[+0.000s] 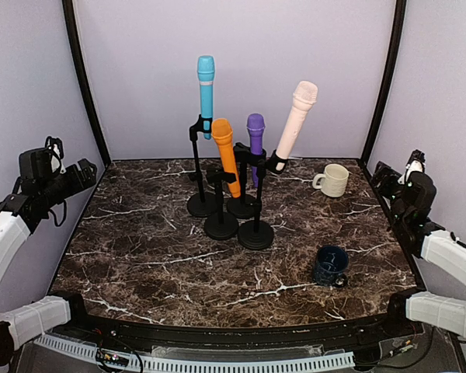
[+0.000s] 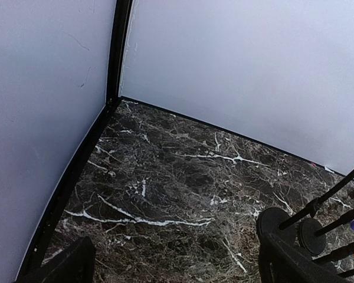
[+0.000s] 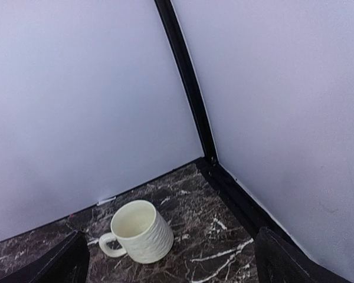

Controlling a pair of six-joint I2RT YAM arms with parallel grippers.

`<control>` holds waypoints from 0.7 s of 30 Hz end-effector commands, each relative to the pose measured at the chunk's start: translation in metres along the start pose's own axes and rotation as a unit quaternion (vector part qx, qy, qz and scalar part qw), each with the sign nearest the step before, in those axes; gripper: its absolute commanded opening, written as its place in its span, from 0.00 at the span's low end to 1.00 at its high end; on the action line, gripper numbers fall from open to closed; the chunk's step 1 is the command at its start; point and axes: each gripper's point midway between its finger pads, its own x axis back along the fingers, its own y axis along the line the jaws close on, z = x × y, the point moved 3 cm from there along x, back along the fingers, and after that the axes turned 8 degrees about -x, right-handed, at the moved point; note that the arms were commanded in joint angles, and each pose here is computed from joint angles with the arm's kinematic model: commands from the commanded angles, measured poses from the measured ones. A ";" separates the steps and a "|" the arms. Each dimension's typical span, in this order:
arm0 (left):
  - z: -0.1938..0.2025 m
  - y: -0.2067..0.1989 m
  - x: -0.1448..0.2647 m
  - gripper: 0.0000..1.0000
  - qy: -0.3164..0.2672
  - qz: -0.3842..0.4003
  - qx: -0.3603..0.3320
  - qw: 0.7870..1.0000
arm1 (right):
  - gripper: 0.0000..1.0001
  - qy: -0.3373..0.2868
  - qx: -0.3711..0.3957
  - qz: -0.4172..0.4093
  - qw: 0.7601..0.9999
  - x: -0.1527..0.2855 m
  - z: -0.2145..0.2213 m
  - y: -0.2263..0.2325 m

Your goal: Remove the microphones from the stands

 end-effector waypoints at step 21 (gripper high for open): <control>-0.006 -0.122 0.079 0.98 -0.122 0.374 -0.136 0.909 | 0.97 0.270 -0.012 -0.450 0.851 0.067 0.045 0.146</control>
